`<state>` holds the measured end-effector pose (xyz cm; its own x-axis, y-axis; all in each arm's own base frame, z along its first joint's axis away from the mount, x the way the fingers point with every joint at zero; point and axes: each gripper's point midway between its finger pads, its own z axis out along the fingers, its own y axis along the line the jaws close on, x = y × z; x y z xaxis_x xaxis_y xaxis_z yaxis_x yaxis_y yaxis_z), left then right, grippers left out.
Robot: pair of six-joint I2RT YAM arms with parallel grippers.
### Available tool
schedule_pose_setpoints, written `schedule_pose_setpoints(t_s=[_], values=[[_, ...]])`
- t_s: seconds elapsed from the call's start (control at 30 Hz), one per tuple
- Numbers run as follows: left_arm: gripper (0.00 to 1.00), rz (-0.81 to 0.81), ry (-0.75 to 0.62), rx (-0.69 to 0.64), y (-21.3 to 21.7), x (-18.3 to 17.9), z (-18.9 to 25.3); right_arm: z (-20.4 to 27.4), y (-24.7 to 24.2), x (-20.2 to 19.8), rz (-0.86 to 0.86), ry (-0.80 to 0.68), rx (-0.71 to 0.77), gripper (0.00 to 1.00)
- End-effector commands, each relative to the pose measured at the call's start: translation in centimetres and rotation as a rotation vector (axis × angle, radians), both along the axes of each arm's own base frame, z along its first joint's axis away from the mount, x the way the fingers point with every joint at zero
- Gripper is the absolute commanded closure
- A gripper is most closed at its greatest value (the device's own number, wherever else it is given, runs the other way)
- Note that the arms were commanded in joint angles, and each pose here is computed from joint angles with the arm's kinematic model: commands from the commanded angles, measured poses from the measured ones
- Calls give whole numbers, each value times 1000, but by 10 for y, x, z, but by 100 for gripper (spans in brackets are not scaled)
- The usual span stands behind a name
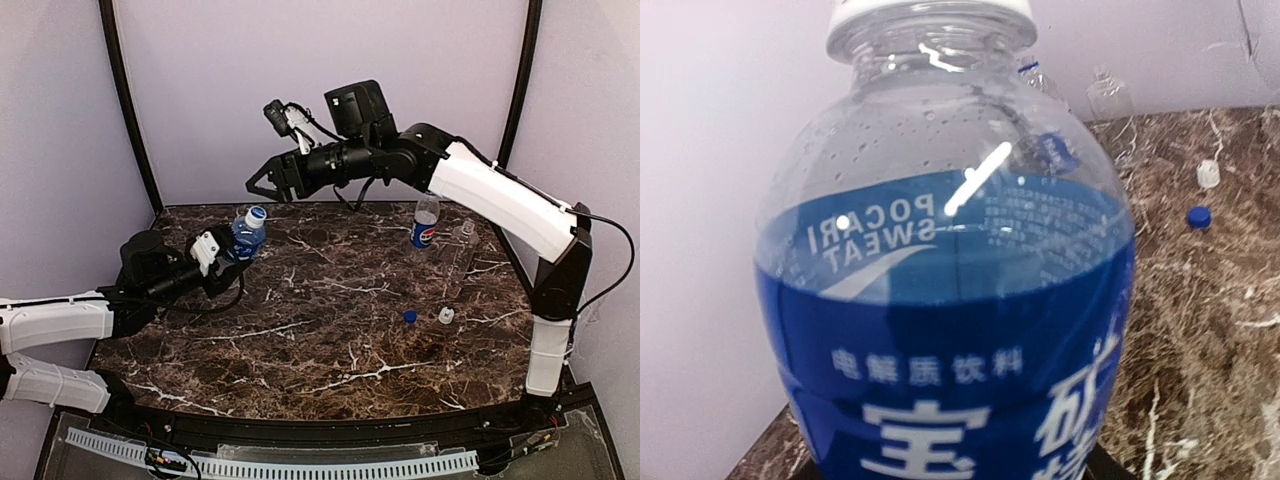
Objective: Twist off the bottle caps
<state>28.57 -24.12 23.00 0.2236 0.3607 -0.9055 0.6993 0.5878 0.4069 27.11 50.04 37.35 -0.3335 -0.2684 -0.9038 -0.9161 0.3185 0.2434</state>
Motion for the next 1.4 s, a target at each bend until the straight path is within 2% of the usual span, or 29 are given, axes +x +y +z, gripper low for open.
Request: schedule_pose_setpoints(t_s=[0.0, 0.13, 0.33, 0.4, 0.47, 0.63, 0.67, 1.03, 1.2, 1.37], values=[[66, 124, -151, 239, 19, 21, -14, -23, -18, 5, -110, 171, -98, 30], [67, 138, -157, 250, 20, 25, -12, -41, -22, 5, -147, 206, -163, 24], [67, 113, -137, 242, 14, 24, -15, -57, -14, 0, -119, 205, -209, 24], [67, 108, -133, 241, 12, 24, -16, -56, -8, 1, -101, 197, -204, 27], [67, 101, -129, 240, 10, 23, -17, -56, -3, 2, -89, 191, -198, 37], [67, 93, -119, 233, 8, 22, -18, -63, 0, 2, -73, 195, -210, 55], [67, 95, -116, 234, 9, 23, -18, -65, 0, 2, -71, 198, -214, 56], [67, 98, -106, 221, 8, 24, -20, -86, -2, -7, -39, 256, -268, 44], [67, 92, -99, 215, 7, 23, -21, -86, -2, -5, -43, 250, -269, 49], [67, 84, -93, 206, 7, 21, -21, -88, 1, -3, -41, 249, -267, 49]])
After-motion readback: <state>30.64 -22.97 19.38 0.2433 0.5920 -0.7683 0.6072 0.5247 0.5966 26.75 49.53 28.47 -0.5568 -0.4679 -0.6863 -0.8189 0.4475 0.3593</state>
